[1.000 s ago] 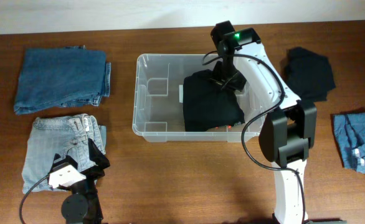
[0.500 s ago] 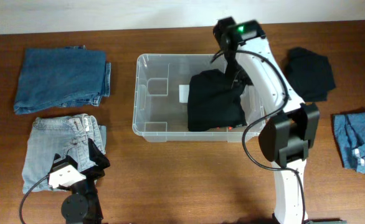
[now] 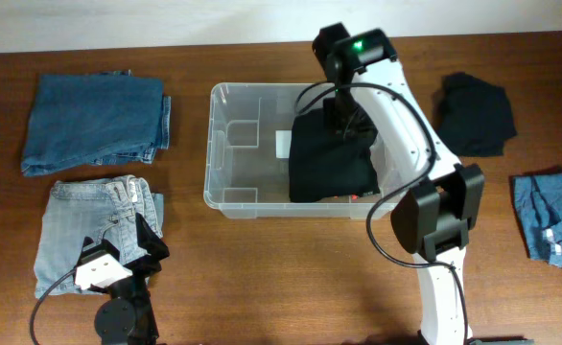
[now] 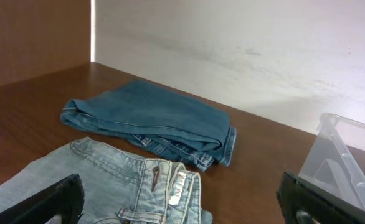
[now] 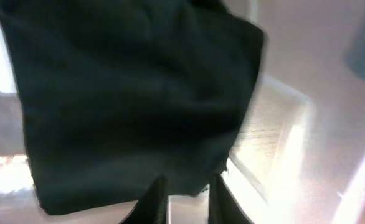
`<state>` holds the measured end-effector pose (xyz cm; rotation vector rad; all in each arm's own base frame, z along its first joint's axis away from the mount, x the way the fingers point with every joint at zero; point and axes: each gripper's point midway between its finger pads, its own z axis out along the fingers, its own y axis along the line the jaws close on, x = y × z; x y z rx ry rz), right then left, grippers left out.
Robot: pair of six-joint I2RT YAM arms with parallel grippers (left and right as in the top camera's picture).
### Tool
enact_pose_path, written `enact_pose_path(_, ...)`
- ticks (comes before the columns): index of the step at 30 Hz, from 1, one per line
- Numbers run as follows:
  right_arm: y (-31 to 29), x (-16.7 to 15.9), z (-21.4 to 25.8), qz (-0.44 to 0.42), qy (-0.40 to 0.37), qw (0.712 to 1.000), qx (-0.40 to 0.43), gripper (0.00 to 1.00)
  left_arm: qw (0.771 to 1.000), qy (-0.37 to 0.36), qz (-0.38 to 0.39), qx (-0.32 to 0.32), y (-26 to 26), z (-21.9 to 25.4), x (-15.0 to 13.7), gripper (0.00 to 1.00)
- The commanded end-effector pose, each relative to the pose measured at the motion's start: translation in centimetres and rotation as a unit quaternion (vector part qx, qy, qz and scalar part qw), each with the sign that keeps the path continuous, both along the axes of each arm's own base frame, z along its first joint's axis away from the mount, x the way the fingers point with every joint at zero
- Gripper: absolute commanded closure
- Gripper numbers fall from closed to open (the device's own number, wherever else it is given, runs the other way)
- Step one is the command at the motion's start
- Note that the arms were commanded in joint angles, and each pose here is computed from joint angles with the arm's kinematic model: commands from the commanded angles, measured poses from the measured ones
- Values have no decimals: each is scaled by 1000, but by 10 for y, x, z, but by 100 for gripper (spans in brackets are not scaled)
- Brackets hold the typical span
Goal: Pack container
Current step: 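Press and smooth the black shirt inside the bin with the right gripper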
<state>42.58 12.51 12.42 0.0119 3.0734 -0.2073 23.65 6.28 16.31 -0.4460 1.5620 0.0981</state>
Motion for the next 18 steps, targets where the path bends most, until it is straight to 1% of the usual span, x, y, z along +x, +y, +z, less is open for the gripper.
enact_pose_path(1, 2, 1, -24, 43, 10, 999, 3, 87, 1000, 0, 8, -1, 3, 0, -1, 1)
enact_pose_path(6, 2, 3, -52, 52, 11, 999, 2, 87, 1000, 0, 8, -1, 3, 0, -1, 0)
enact_pose_path(9, -3, -10, -66, 49, 39, 998, -6, 87, 1000, 0, 8, -1, 3, 0, -1, 1)
enact_pose_path(13, -9, -29, -70, 25, 74, 997, -17, 86, 1000, 0, 8, -1, 3, 0, -1, 1)
enact_pose_path(14, -10, -32, -70, 24, 79, 996, -19, 85, 1000, 0, 8, -1, 3, 0, -1, 0)
enact_pose_path(15, -11, -35, -69, 24, 86, 996, -21, 82, 1000, 0, 8, -1, 3, 0, -1, 1)
enact_pose_path(16, -13, -40, -69, 24, 96, 995, -24, 80, 1000, 0, 8, -1, 3, 0, -1, 1)
enact_pose_path(18, -15, -47, -67, 24, 111, 993, -28, 80, 1000, 0, 8, -1, 3, 0, -1, 1)
